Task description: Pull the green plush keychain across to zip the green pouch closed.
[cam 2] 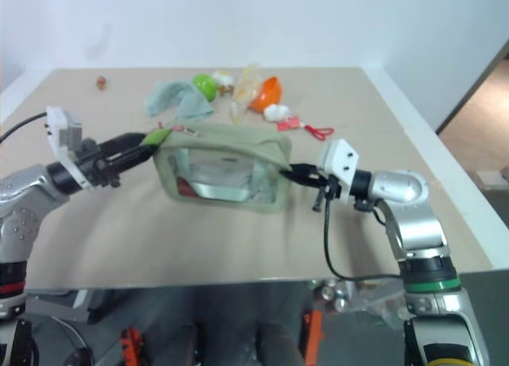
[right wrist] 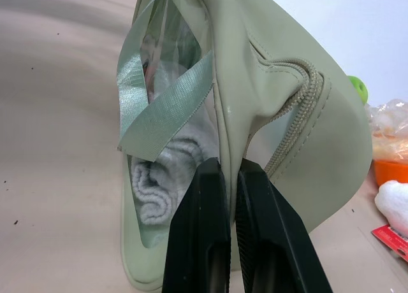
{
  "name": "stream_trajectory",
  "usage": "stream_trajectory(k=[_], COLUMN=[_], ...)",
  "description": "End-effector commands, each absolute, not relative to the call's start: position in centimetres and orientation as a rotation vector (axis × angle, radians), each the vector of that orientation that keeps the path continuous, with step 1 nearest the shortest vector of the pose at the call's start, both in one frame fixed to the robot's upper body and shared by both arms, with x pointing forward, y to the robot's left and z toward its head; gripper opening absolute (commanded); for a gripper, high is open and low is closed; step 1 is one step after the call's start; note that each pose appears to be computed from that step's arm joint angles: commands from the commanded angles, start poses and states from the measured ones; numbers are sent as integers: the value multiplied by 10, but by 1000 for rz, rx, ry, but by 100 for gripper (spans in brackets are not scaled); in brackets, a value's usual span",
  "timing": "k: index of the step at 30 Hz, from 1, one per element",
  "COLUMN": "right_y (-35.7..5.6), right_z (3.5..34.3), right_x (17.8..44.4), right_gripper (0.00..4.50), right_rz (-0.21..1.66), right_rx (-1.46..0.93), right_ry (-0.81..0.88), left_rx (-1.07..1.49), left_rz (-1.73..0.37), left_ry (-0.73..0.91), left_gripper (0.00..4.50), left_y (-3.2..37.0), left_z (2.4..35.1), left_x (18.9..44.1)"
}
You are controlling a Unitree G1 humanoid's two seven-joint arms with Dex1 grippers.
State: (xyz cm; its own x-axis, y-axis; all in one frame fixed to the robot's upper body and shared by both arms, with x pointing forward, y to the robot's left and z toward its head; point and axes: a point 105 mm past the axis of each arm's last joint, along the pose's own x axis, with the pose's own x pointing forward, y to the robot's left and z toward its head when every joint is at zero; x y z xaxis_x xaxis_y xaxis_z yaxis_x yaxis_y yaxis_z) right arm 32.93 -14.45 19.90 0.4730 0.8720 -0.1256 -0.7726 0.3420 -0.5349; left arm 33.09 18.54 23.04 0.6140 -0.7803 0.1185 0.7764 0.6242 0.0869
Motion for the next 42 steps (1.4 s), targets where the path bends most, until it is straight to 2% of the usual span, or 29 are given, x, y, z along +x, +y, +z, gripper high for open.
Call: stream_trajectory(k=[1,2,3,10,18,22,28,32,33,38,42], right_y=[-149,-149,-150,-152,-153,-153,-154,-154,-154,-151,-146], right_z=[209,209,209,205,201,201,202,201,201,201,201], right_x=[326,326,326,325,325,325,326,328,329,332,335], right_gripper=[0,0,0,0,0,0,0,0,0,0,0], right_rz=[1051,1047,1044,1034,1022,1018,1012,1019,1021,1041,1061], right_rx=[-621,-624,-626,-638,-648,-658,-660,-666,-665,-666,-668], right_ry=[-224,-223,-223,-209,-202,-201,-204,-203,-204,-207,-211], left_rx=[77,84,93,171,271,309,319,319,323,318,266], left_rz=[-920,-930,-940,-1096,-1335,-1425,-1393,-1340,-1321,-1205,-1062], left_ry=[-207,-218,-231,-366,-352,-258,-242,-254,-242,-189,-117], left_gripper=[61,21,10,10,10,10,204,354,366,366,366], left_y=[185,183,180,135,68,59,73,91,99,127,152], left_z=[248,252,255,297,287,274,285,295,294,282,257], left_x=[331,332,332,334,343,341,344,337,332,310,296])
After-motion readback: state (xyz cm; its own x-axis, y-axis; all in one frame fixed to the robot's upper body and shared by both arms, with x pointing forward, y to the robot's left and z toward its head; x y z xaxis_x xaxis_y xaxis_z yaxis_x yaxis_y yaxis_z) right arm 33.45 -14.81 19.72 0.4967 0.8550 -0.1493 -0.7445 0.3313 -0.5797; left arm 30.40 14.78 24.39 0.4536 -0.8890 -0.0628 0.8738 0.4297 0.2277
